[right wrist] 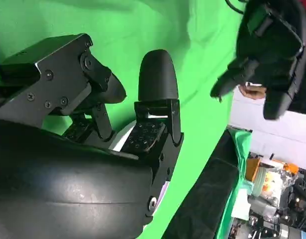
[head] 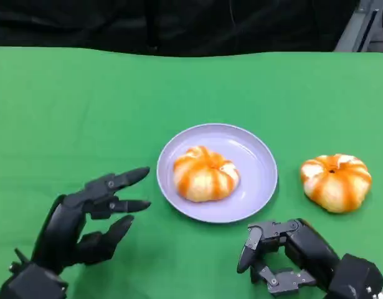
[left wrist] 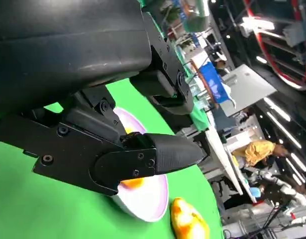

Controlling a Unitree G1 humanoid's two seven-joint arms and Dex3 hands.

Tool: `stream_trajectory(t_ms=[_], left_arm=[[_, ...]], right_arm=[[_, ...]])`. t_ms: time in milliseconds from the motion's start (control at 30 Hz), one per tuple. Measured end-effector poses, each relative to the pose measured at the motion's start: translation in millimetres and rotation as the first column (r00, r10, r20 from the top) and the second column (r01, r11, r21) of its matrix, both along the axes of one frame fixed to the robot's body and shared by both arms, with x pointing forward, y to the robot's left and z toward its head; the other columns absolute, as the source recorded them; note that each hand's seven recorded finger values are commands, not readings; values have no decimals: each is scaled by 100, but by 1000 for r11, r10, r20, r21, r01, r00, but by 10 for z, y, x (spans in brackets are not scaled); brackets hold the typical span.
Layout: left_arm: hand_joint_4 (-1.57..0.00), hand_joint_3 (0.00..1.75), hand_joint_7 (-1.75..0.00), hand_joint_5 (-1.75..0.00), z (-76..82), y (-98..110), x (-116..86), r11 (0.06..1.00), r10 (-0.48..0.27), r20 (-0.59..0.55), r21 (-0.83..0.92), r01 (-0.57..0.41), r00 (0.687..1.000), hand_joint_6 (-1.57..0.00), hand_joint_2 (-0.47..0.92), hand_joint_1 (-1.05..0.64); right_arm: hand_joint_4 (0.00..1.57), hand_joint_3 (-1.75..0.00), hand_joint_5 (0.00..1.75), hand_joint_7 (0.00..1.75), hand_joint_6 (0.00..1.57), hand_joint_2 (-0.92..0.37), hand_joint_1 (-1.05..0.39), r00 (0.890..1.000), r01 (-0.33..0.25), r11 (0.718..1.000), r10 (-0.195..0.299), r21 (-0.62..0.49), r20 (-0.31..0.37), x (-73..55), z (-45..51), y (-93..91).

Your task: Grasp the bread from the table and place it into the plate.

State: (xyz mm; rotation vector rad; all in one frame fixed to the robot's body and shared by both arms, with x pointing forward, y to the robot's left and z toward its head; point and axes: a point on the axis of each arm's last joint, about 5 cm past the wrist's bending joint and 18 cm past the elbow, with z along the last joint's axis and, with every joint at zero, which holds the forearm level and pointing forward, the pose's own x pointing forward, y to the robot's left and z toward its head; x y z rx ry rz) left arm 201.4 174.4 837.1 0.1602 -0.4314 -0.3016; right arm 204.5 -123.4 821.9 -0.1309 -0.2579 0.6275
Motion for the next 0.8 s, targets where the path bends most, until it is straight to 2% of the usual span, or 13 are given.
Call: stream_trajectory(t_ms=[300,400,467,600,667,800], left_arm=[[-106,66,-1,-2,-115,37,-119,999,-16,-70,-39,13,997,-69,92,-74],[-107,61,-1,-3,-147,36,-144,999,-15,-94,-43,11,995,-69,92,-73],[-108,47,0,-2,-158,44,-149,999,-15,-103,-37,12,995,-69,92,-64],[-108,42,0,-2,-184,58,-151,999,-36,-139,-31,33,990,-69,92,-61],[-101,14,0,0,-186,64,-145,998,-48,-147,-35,44,988,-69,90,-34],[-99,4,0,0,-209,84,-128,994,-106,-204,-61,95,973,-69,91,-27]], right_arm=[[99,-112,142,111,99,-54,22,1000,0,1000,0,-2,0,0,0,-5],[99,-112,141,111,98,-54,22,1000,0,1000,0,-2,0,1,0,-5],[99,-111,141,111,98,-54,22,1000,0,1000,0,-2,0,0,0,-5],[99,-111,141,110,98,-54,22,1000,0,1000,0,-2,0,0,0,-6],[99,-111,141,110,98,-55,22,1000,1,1000,-1,-1,0,0,0,-6],[99,-111,141,110,98,-55,22,1000,-1,1000,1,0,-1,1,-1,-7]])
